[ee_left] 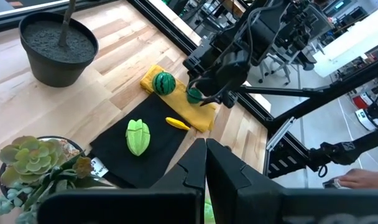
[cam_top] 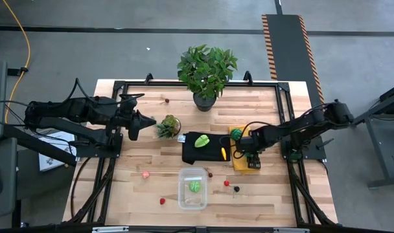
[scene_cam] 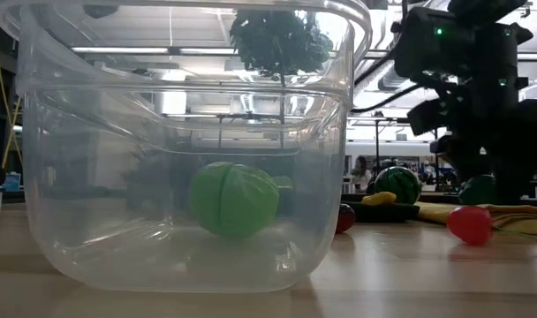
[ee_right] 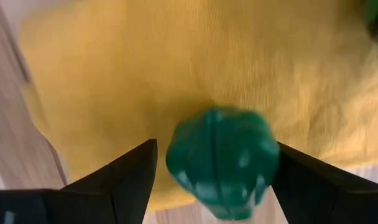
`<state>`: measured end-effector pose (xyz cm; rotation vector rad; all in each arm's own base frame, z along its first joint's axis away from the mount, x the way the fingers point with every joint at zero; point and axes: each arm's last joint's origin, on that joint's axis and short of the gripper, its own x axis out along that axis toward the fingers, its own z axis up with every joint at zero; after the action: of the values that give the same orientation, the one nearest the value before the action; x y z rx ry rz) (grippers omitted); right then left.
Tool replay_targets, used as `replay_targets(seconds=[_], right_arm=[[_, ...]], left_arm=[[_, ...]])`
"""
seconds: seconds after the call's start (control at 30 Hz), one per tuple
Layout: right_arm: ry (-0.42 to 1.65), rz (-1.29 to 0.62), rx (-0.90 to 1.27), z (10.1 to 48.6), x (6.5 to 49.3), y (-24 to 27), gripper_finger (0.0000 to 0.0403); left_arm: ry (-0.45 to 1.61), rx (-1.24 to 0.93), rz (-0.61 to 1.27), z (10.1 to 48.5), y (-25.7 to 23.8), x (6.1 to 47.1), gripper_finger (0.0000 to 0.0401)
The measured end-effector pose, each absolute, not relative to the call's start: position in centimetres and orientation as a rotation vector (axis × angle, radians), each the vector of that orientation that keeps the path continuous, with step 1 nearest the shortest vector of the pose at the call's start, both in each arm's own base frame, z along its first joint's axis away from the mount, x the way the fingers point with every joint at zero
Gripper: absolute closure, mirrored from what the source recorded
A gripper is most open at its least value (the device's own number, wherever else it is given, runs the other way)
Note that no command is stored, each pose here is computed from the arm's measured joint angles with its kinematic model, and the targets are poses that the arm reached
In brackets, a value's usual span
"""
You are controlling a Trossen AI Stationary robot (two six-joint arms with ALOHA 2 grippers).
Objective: Pick and placing Produce into tupperware
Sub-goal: Put the bell pepper into the bin
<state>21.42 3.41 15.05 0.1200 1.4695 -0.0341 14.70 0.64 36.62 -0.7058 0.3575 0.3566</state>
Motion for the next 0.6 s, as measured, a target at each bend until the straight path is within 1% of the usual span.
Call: replay_targets(seconds=[0.3, 0.6], right_arm=[[1.464, -0.033, 0.120, 15.17, 21.38, 3.41, 0.0126], [1.465, -0.033, 0.119, 15.17, 21.37, 3.40, 0.0177]], left_arm=[[0.357, -0.706, 0.357, 36.62, 0.64, 14.70, 0.0400], [0.357, -0.706, 0.357, 36.62, 0.64, 14.70, 0.0400]])
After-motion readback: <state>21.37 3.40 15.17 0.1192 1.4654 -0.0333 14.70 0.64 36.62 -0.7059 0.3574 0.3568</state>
